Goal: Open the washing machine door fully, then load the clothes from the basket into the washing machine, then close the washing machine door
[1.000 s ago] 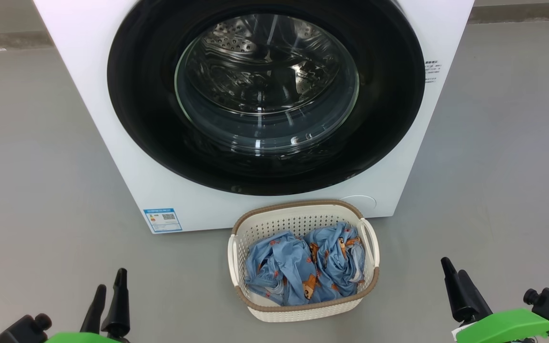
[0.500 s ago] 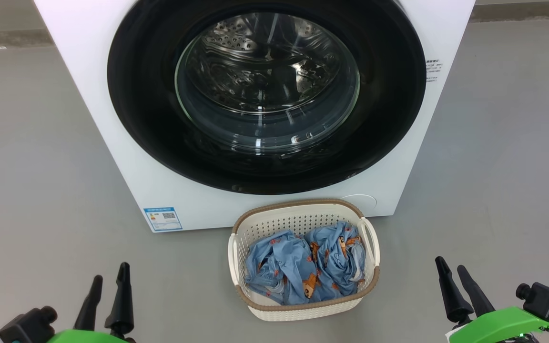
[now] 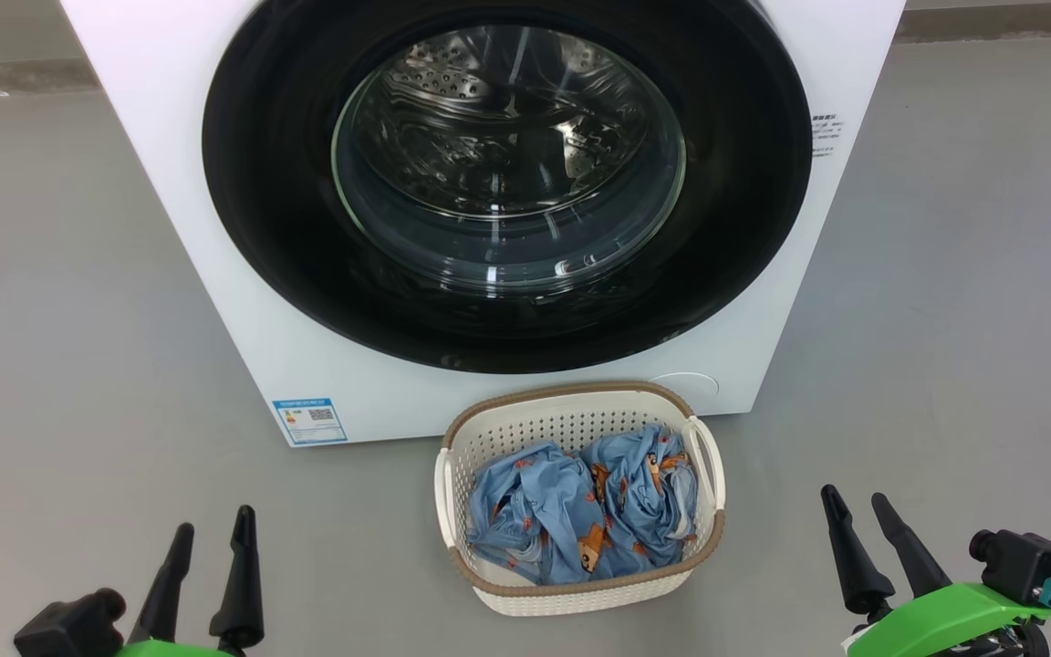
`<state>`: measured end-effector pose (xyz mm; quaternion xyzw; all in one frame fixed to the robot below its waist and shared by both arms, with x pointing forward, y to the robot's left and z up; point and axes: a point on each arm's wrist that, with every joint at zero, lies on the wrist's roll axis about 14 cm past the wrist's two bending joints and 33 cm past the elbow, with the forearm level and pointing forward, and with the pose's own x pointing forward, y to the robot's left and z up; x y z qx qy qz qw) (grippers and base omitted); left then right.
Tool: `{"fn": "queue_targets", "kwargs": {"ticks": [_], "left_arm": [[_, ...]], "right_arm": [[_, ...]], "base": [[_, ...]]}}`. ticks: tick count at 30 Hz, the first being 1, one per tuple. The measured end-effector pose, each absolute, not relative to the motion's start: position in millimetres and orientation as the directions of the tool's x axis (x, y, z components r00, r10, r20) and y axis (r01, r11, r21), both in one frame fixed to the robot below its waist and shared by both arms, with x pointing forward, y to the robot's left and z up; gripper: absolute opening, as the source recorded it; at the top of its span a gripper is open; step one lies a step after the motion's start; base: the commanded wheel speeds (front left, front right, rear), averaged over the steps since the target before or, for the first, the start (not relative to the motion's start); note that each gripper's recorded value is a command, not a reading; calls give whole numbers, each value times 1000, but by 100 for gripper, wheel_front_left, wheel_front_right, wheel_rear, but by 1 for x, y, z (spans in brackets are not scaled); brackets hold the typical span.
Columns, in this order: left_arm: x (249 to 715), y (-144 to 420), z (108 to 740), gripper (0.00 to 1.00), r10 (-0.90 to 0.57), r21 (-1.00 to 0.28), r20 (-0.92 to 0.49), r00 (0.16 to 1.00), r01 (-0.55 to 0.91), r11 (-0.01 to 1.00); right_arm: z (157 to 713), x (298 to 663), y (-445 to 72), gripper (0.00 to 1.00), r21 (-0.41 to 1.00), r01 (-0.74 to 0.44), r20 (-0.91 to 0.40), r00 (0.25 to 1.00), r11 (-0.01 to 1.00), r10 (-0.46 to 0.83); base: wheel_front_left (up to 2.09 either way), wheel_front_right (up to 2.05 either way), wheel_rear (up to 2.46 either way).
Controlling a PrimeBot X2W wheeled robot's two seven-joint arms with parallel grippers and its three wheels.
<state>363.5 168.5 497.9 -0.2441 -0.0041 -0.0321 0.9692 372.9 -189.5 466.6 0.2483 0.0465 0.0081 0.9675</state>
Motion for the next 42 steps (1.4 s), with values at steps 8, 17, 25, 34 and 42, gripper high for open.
{"fn": "queue_targets", "kwargs": {"ticks": [8,17,25,34,42], "left_arm": [[365,166,505,100,-76,-388,54,996,92,917],[365,164,510,100,-96,-292,81,992,116,949],[365,162,513,100,-112,-213,101,989,132,968],[365,163,511,100,-115,-168,101,988,131,977],[365,165,504,100,-108,-169,80,991,121,978]], "right_arm": [[470,372,-189,100,402,-18,-66,997,915,49],[473,372,-187,100,311,-48,-45,997,949,65],[477,371,-187,100,231,-68,-26,997,971,76],[481,372,-198,100,178,-47,-8,999,983,50],[482,371,-199,100,186,-36,-3,999,982,37]], "base": [[0,0,0],[0,0,0],[0,0,0],[0,0,0],[0,0,0]]}}
